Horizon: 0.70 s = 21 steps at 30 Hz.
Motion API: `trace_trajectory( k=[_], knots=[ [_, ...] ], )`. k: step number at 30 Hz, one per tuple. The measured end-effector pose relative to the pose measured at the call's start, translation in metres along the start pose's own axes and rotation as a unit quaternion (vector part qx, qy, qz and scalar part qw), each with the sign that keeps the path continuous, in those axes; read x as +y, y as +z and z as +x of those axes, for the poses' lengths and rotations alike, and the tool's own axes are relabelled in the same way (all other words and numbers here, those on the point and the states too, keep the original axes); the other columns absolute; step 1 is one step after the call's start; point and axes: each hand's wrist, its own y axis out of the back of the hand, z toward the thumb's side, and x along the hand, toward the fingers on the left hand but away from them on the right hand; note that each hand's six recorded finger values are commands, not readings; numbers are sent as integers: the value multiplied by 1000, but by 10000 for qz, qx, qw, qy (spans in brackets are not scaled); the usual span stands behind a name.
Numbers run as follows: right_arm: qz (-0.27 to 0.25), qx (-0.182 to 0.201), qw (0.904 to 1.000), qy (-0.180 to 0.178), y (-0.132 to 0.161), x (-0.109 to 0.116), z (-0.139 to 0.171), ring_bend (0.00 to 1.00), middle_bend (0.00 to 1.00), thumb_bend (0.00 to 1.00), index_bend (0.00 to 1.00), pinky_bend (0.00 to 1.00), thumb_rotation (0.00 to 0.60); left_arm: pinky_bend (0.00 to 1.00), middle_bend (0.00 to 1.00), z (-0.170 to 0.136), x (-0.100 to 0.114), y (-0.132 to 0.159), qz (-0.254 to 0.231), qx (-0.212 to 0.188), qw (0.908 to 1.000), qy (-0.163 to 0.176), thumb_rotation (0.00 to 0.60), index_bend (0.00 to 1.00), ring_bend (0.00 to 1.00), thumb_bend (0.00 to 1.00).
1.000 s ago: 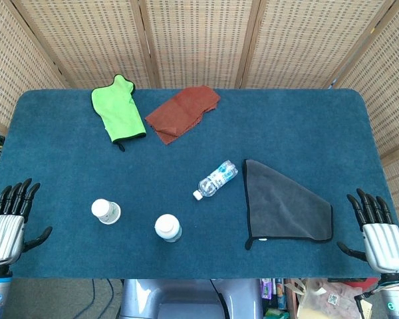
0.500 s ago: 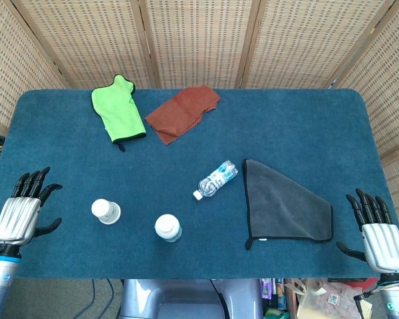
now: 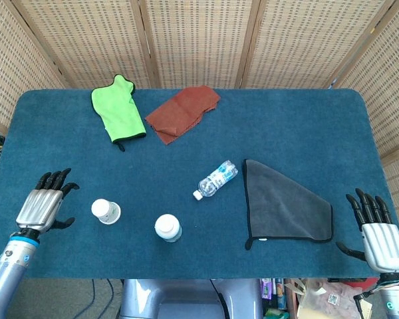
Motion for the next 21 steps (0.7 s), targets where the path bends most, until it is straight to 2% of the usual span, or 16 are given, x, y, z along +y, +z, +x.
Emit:
trace_trajectory(
  k=[21],
  knots=[
    [-88, -79, 9999, -49, -7, 3, -2, 0, 0, 116, 0, 0, 600, 0, 0, 29, -15, 38, 275, -113, 9990, -344, 600, 284, 0, 240]
  ],
)
